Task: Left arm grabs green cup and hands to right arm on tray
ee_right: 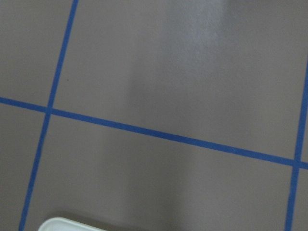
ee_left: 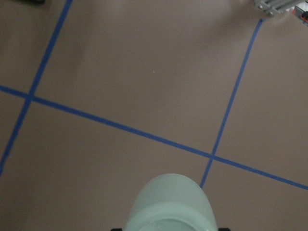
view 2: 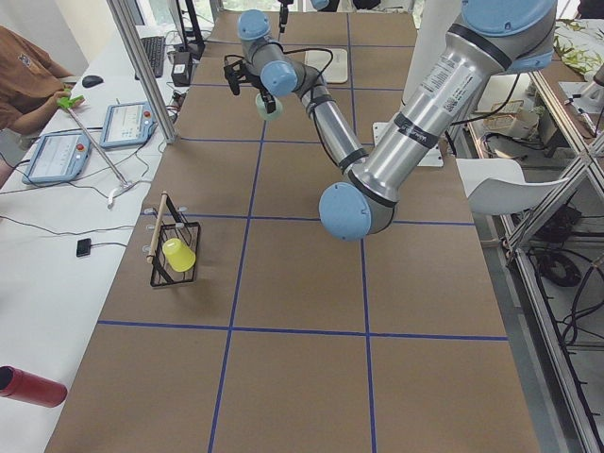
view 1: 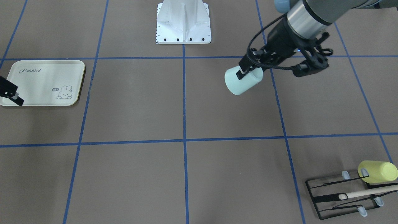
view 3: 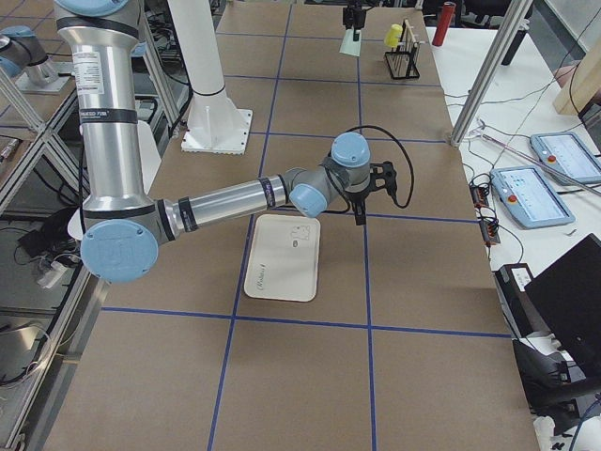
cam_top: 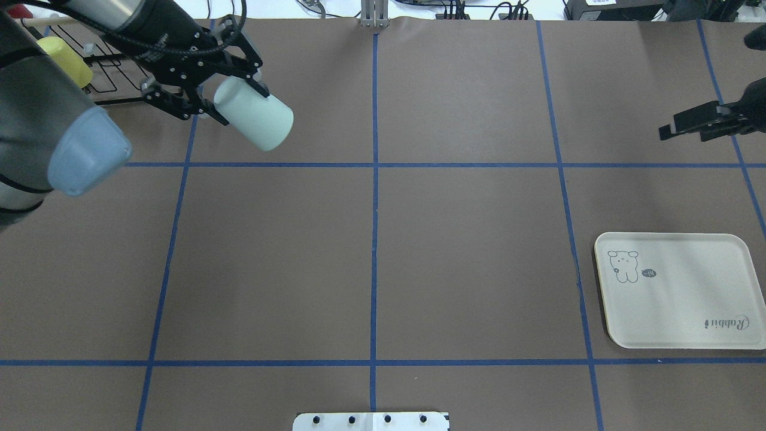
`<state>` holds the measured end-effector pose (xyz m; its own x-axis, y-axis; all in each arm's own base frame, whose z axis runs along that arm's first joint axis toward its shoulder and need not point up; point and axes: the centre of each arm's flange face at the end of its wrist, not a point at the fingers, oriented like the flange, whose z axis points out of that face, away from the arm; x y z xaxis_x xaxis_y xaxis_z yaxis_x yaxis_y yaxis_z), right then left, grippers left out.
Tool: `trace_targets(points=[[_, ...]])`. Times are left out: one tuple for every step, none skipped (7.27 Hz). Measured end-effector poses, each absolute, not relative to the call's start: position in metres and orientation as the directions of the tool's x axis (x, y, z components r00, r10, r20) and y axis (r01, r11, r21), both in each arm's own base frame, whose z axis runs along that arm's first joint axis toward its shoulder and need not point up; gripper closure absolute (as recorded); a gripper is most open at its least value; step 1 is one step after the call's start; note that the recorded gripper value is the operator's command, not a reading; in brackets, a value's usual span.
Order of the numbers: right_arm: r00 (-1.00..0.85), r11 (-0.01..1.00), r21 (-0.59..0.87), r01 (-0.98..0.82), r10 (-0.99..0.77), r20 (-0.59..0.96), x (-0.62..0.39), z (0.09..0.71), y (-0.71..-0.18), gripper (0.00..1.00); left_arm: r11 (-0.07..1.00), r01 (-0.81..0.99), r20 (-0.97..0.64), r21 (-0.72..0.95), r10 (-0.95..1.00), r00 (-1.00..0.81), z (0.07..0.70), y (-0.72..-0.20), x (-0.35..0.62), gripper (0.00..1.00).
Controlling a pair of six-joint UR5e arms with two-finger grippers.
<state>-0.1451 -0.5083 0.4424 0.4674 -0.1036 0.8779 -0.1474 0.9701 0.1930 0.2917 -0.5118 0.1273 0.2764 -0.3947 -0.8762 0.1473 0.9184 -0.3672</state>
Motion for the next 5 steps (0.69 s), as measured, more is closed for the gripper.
trace_targets(points=[[0.358,0.973,0.134,-0.189,-0.059,0.932,-0.178,0.411,-0.499,0.01,0.902,0.112,-0.882,-0.418,-0.432,0.189,0.114,-0.492,0.309,1.0],[0.242,0.975,0.071,-0.211,-0.018,0.97,-0.2,0.382,-0.489,0.01,0.881,0.083,-0.874,-0.466,-0.473,0.111,0.106,-0.482,0.314,1.0],[0.138,0.977,0.032,-0.21,-0.002,0.99,-0.214,0.359,-0.479,0.01,0.864,0.055,-0.863,-0.501,-0.504,0.049,0.101,-0.476,0.315,1.0],[0.041,0.981,0.007,-0.193,0.001,0.999,-0.226,0.336,-0.469,0.01,0.846,0.027,-0.846,-0.533,-0.533,-0.004,0.097,-0.472,0.313,1.0],[-0.044,0.985,-0.021,-0.172,0.013,0.999,-0.235,0.313,-0.461,0.01,0.818,-0.002,-0.817,-0.575,-0.574,-0.057,0.093,-0.467,0.309,1.0]])
